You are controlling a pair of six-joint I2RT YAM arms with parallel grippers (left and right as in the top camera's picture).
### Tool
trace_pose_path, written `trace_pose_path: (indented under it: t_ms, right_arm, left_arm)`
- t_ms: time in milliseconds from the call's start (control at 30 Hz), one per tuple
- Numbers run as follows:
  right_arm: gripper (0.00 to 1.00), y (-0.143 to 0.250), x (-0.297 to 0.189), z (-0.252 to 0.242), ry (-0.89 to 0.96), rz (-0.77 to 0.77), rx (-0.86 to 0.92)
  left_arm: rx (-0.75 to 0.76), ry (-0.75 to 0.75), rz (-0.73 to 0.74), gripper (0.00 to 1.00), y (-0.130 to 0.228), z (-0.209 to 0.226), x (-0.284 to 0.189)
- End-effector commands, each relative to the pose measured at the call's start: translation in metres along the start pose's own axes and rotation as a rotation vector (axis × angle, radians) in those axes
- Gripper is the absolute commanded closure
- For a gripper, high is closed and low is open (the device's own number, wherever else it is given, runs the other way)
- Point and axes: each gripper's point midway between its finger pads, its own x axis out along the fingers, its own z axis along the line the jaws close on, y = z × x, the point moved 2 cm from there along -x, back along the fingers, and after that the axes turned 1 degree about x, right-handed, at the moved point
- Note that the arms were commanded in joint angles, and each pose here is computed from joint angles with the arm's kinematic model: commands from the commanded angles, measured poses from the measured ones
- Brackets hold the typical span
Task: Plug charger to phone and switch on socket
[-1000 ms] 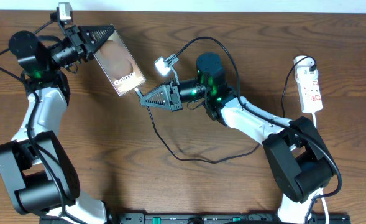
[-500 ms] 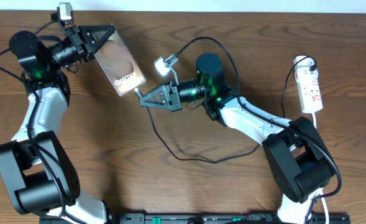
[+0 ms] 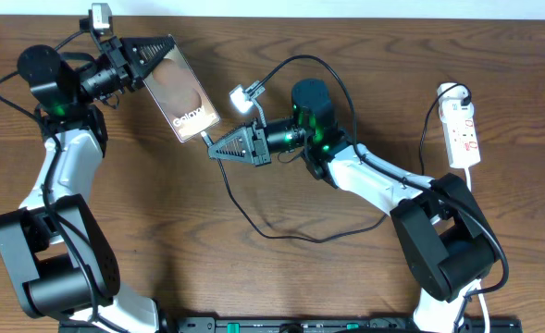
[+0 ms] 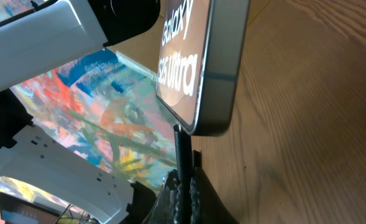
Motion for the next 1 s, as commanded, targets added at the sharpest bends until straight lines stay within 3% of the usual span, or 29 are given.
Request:
trace_pose_path:
  t_ms: [0,967]
  right_arm:
    - [0.99,-0.0023,0.0038,-0.0014,0.009,-0.012,-0.003]
    - [0.99,-0.0049,0.0035,-0.0009,0.010,-0.023,0.031]
  left_arm:
    - [0.045,0.023,0.026,0.92,0.0010,-0.0198,0.0032]
    - [0.057,0.034,0.068,0.92,0.0074,-0.0212,0.0029]
